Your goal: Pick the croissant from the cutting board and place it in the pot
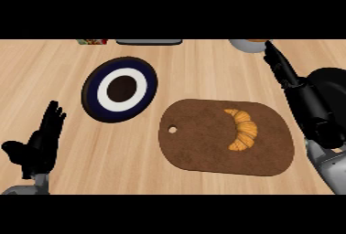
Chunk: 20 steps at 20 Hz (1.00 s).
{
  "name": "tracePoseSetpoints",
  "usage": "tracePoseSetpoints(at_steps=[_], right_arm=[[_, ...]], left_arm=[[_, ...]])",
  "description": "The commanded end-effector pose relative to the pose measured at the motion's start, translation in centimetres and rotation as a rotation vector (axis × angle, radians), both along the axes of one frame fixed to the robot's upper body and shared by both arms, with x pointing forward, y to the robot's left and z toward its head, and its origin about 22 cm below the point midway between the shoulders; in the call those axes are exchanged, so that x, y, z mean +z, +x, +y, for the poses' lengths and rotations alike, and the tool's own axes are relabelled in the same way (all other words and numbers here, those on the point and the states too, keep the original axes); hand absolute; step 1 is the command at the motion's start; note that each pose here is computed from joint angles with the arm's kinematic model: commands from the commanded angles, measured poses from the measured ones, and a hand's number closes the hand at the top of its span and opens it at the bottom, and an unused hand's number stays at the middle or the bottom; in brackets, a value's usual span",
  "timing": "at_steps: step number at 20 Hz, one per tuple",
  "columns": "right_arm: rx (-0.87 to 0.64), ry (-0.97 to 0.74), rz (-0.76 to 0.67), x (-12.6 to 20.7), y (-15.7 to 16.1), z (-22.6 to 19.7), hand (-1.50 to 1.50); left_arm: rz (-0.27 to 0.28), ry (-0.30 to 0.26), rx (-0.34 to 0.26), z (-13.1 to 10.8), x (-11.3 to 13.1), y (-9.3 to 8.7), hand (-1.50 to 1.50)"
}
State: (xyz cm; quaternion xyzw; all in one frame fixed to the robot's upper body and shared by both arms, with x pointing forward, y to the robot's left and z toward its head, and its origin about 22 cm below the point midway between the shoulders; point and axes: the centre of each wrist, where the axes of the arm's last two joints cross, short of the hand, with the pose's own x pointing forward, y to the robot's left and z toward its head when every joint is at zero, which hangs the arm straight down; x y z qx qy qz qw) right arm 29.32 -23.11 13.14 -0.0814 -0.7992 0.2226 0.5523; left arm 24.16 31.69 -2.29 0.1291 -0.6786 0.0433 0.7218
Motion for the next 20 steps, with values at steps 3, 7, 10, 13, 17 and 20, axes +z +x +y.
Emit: tracePoseSetpoints(at_steps=[3,7,10,13,17,20], right_arm=[[0.366,0.18,0.003,2.2,1.9,-1.1,1.5],[0.369,-0.362,-0.16,7.5,2.1,-3.8,1.5],[0.381,-0.039,-0.044,2.1,4.4,-11.1,-1.5],[0.543,-0.075,-0.132,2.7,5.1,-12.4,-1.5],[0.642,-0.169,-0.179,2.6,5.6,-15.1,-1.5],[0.644,-0.334,-0.157,3.6,5.8,-16.5,-1.5]], left_arm=[[-0.182,0.017,-0.08,-1.4,5.2,3.5,0.0],[-0.261,-0.019,-0.157,-3.5,6.4,4.5,0.0],[-0.297,-0.073,-0.204,-4.9,8.9,6.2,0.0],[-0.291,-0.062,-0.207,-5.9,9.6,6.4,0.0],[-0.27,-0.085,-0.228,-7.0,9.3,6.4,0.0],[-0.27,-0.072,-0.211,-6.4,10.5,7.0,0.0]])
